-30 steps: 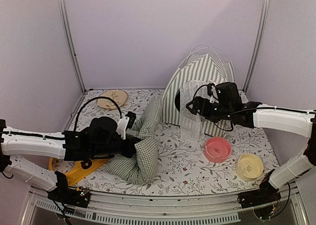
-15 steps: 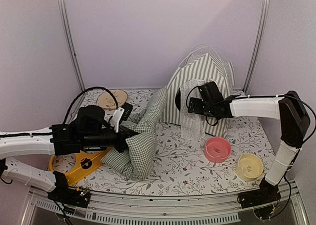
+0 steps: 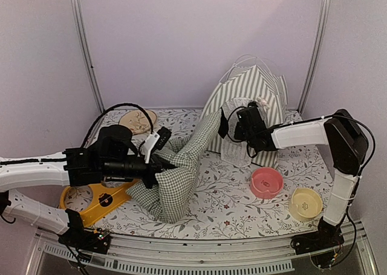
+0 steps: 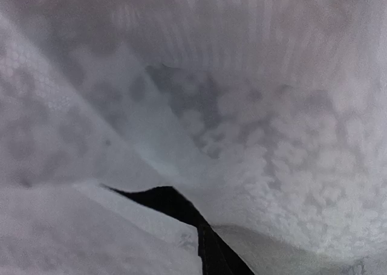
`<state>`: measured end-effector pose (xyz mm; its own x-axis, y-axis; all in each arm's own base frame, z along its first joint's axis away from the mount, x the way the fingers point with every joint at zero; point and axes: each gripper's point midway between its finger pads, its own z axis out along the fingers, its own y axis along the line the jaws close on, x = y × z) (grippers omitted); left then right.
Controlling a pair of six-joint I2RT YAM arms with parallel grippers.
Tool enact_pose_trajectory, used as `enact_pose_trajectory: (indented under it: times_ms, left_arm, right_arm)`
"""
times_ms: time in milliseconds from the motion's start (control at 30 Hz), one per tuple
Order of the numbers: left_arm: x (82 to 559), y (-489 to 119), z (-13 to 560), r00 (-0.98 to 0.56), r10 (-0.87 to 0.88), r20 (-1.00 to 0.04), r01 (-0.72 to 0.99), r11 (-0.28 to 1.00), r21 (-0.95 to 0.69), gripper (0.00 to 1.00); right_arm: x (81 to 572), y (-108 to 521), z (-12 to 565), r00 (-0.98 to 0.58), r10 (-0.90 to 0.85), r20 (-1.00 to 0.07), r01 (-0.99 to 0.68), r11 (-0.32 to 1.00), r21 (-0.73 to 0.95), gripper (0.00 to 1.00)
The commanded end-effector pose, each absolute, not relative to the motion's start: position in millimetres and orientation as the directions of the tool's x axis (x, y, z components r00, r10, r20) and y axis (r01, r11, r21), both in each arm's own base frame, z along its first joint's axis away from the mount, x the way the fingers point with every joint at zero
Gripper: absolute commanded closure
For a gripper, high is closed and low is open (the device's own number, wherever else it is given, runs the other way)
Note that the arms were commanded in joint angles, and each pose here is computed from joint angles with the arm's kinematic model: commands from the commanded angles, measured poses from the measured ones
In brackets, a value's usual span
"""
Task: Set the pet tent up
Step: Pick up the tent flap from the tent.
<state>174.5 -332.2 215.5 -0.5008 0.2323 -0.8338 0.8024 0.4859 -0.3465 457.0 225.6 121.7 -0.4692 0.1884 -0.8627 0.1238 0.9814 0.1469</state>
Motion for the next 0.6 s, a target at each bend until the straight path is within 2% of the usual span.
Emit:
enact_pose_trajectory:
  times_ms: [0,233,400,500,567]
  left_arm:
    - [181.4,-340.9,235.5,-0.44,0.21,-0.873,0.836,0.452,-0.313,1.0]
    - [192.7,-346.5,214.8,-0.377,0.282,-0.882,0.854,0.474,-0.214,1.0]
    - [187.6,-368.9,214.6,-0.208,0.333,-0.92,0.923,0.379,-0.071,1.0]
    - [183.7,-384.5,217.0,-0.111,0.374,-0.921,0.94,0.341,0.025,1.0]
    - [185.3,-386.9,216.6,-0.099,0.389,-0.916,0.939,0.341,0.043,1.0]
  right_arm:
    - [468.9,245.1,168.3,-0.414,0.167,-0.895,0.038,0.985,0.166,1.0]
    - [419.6,268.4,250.9,-0.501,0.17,-0.849,-0.214,0.925,0.312,1.0]
    - [384.8,277.9,294.6,-0.562,0.139,-0.815,-0.37,0.839,0.399,1.0]
    - [371.7,282.1,292.8,-0.619,0.121,-0.776,-0.4,0.802,0.443,1.0]
    - [372.1,280.2,275.9,-0.662,0.112,-0.741,-0.376,0.806,0.457,1.0]
